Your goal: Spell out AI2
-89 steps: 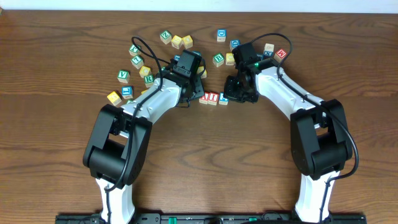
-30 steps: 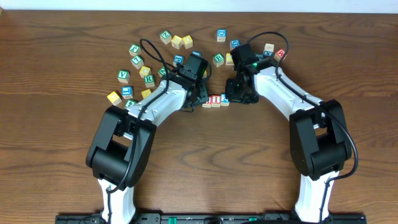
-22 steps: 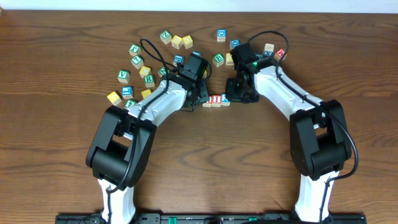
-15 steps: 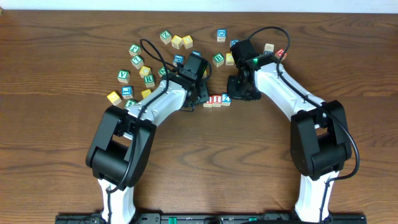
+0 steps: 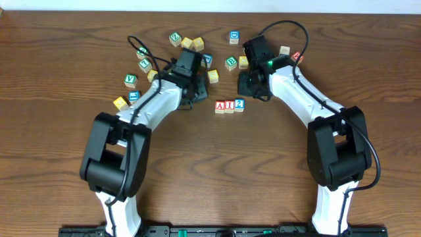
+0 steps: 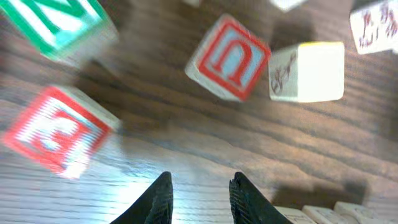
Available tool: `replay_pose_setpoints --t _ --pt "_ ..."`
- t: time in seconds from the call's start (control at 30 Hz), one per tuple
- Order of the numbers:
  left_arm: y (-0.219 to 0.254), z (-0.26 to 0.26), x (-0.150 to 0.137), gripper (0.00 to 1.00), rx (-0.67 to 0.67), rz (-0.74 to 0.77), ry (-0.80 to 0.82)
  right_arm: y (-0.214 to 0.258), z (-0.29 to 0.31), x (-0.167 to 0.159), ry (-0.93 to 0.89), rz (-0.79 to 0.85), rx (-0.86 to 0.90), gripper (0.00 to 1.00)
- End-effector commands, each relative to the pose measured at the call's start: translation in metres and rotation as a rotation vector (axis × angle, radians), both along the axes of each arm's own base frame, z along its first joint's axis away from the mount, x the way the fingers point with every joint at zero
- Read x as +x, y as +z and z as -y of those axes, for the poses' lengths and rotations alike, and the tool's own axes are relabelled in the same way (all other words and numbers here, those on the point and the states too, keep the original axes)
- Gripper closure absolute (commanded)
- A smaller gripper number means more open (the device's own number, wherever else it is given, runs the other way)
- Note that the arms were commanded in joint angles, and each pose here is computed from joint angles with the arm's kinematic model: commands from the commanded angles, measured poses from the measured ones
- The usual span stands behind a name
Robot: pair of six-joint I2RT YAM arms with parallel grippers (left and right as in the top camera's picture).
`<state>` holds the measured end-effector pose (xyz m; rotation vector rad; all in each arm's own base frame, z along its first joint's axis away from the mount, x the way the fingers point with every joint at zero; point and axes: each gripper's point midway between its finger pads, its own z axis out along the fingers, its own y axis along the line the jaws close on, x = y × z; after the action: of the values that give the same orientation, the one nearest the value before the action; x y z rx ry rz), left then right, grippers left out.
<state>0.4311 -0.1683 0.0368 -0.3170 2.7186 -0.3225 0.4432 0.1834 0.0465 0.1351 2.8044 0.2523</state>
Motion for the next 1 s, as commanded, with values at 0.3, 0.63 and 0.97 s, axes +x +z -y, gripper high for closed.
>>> replay_pose_setpoints --t 0.3,0.63,0.97 --pt "0.009 -0.026 0.008 0.69 0.137 0.063 0.030 -0.017 -0.026 0.003 0.057 0.027 0.000 0.99" --pt "0.009 -0.026 0.008 0.69 0.137 0.063 0.029 -0.022 -0.026 -0.003 0.063 0.005 -0.007 0.99" --pt "0.009 -0.026 0.008 0.69 0.137 0.063 0.029 -0.026 -0.027 -0.017 0.077 -0.043 -0.024 0.99"
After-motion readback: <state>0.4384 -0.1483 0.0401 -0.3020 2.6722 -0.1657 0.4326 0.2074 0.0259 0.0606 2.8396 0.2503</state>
